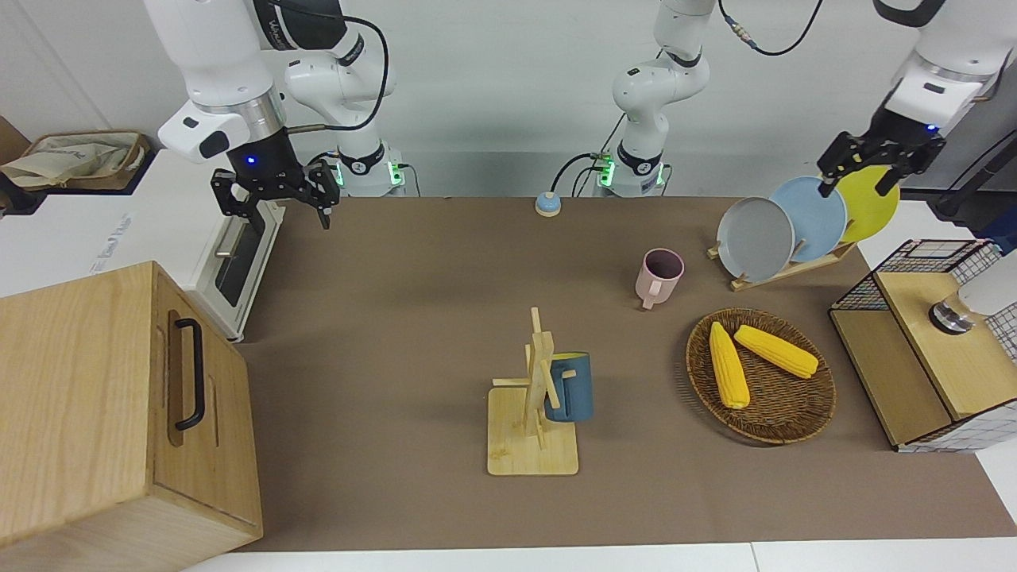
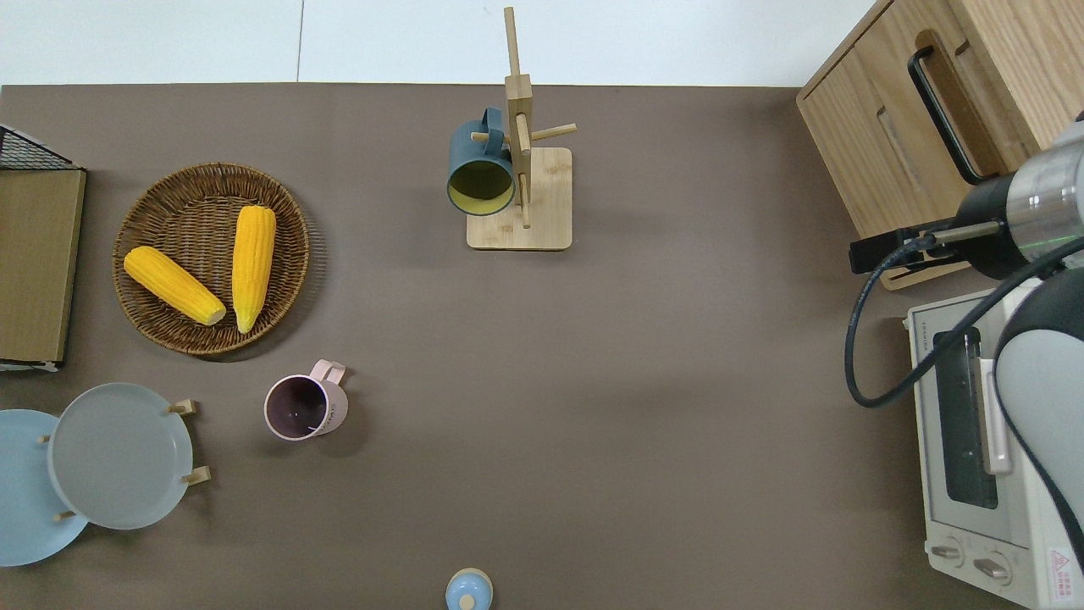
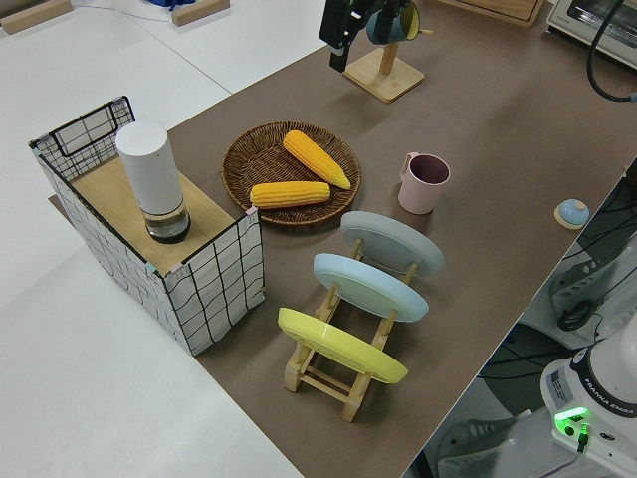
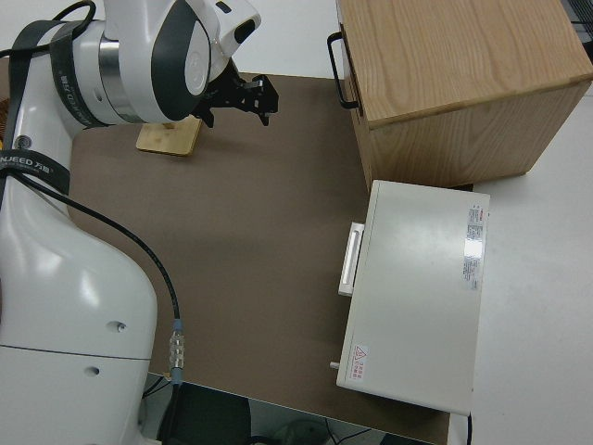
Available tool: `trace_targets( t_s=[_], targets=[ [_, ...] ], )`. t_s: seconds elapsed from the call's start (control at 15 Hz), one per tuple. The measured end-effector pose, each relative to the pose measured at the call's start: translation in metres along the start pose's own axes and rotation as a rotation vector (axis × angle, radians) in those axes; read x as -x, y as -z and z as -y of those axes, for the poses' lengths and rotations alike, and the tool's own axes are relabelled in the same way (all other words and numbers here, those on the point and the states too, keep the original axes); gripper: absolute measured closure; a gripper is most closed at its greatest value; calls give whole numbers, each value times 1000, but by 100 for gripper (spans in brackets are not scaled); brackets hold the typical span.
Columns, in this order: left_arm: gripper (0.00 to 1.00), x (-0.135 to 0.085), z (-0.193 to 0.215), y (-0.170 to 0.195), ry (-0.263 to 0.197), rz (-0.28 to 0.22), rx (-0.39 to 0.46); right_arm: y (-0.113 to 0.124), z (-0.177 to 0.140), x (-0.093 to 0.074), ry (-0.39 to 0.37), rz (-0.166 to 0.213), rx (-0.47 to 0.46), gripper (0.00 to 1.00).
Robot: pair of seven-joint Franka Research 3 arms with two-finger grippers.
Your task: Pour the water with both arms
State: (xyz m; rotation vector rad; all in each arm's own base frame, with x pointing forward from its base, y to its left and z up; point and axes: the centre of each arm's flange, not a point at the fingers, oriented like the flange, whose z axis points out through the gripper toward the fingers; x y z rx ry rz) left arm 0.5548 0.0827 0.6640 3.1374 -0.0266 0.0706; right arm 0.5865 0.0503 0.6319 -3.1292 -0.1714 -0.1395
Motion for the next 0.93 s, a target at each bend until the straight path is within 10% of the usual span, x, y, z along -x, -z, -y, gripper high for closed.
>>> trace_targets(
  t_s=[0.93],
  targets=[
    [0, -1, -160, -2, -81, 15, 21, 0, 0, 0, 0, 0, 0, 0]
  ],
)
